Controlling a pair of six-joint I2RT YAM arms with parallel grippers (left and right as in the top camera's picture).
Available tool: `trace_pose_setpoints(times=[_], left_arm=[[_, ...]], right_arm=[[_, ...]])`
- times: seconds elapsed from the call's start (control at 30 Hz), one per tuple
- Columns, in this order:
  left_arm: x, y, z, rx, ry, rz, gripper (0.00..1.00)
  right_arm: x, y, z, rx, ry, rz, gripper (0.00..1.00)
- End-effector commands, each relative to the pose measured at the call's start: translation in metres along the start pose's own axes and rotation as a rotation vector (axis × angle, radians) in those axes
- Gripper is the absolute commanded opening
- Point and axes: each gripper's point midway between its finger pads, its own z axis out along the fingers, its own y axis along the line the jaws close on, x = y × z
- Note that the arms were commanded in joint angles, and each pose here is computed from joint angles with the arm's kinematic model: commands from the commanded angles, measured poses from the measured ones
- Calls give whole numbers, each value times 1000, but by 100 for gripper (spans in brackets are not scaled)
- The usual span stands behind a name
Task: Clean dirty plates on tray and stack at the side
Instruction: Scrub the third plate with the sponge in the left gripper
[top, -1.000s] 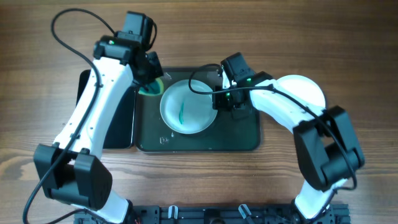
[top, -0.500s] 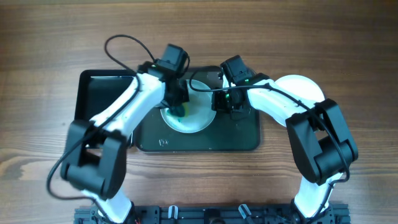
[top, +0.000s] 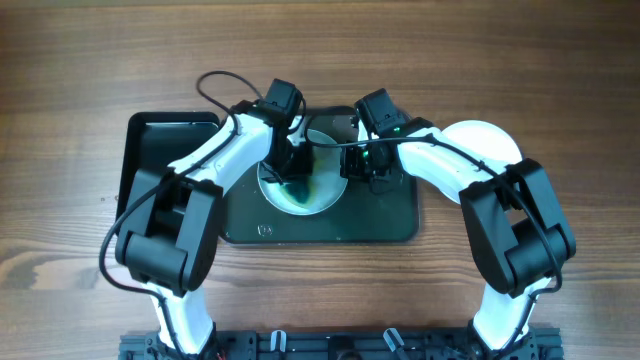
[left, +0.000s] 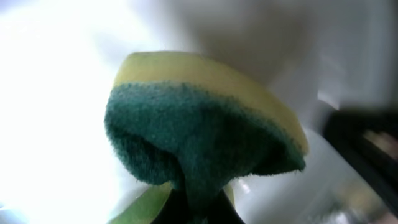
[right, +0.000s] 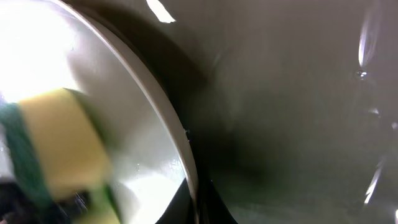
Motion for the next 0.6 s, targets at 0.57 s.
trace_pose_setpoints(times=[0.57], left_arm=[[-45, 112, -34, -679, -399, -328, 4]], right_arm=[[7, -8, 10, 20, 34, 21, 4]])
